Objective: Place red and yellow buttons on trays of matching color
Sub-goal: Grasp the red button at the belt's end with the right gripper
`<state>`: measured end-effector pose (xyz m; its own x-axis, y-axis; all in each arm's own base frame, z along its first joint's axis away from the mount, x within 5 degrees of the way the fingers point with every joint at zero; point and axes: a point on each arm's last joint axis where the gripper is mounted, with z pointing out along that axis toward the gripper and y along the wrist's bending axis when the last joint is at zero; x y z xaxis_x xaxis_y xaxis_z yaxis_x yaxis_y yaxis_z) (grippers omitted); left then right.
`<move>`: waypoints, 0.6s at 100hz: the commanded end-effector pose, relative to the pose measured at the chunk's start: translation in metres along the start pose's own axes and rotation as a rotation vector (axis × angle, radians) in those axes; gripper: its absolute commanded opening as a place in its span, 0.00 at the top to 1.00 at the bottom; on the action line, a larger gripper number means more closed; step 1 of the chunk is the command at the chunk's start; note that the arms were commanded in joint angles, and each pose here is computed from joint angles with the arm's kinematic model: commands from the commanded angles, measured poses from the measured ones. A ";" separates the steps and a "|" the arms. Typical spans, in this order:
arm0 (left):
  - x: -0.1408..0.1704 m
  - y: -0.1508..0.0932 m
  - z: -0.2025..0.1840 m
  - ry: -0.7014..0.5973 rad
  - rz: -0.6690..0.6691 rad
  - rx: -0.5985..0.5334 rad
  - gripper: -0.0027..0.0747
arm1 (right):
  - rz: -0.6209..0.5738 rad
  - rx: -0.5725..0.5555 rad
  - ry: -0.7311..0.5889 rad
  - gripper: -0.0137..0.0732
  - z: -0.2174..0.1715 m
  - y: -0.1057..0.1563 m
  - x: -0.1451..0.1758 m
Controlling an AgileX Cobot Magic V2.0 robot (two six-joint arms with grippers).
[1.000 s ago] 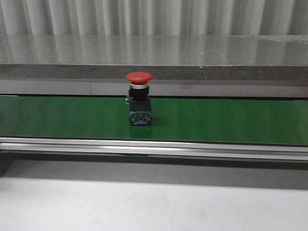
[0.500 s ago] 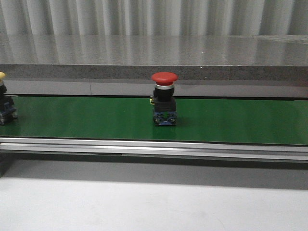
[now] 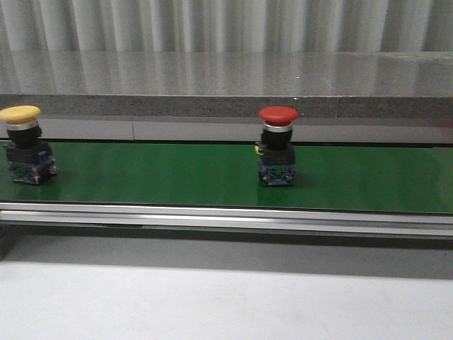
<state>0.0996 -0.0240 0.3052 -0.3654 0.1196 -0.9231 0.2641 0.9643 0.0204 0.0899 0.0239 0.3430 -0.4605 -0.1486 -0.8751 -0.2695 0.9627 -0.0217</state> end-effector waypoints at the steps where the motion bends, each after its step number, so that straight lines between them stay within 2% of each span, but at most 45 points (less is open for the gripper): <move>1: -0.013 0.000 -0.003 -0.085 -0.008 -0.002 0.99 | -0.026 -0.024 0.025 0.56 0.017 0.003 -0.028; 10: -0.013 0.000 -0.003 -0.085 -0.008 -0.002 0.99 | -0.023 -0.056 0.089 0.29 0.035 0.007 -0.042; 21: -0.013 0.000 -0.003 -0.085 -0.008 -0.002 0.99 | -0.012 -0.093 0.177 0.07 0.059 0.014 -0.054; 30: -0.013 0.000 -0.003 -0.085 -0.008 -0.002 0.99 | 0.008 -0.117 0.259 0.10 0.083 0.018 -0.061; 60: -0.013 0.000 -0.003 -0.085 -0.008 -0.002 0.99 | 0.043 -0.150 0.519 0.10 0.153 0.027 -0.067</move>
<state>0.0996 -0.0240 0.3052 -0.3654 0.1196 -0.9231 0.2641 0.9643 0.0204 0.2295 0.0884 0.3185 -0.8300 -0.2496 -0.4988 -0.3395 0.9356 0.0966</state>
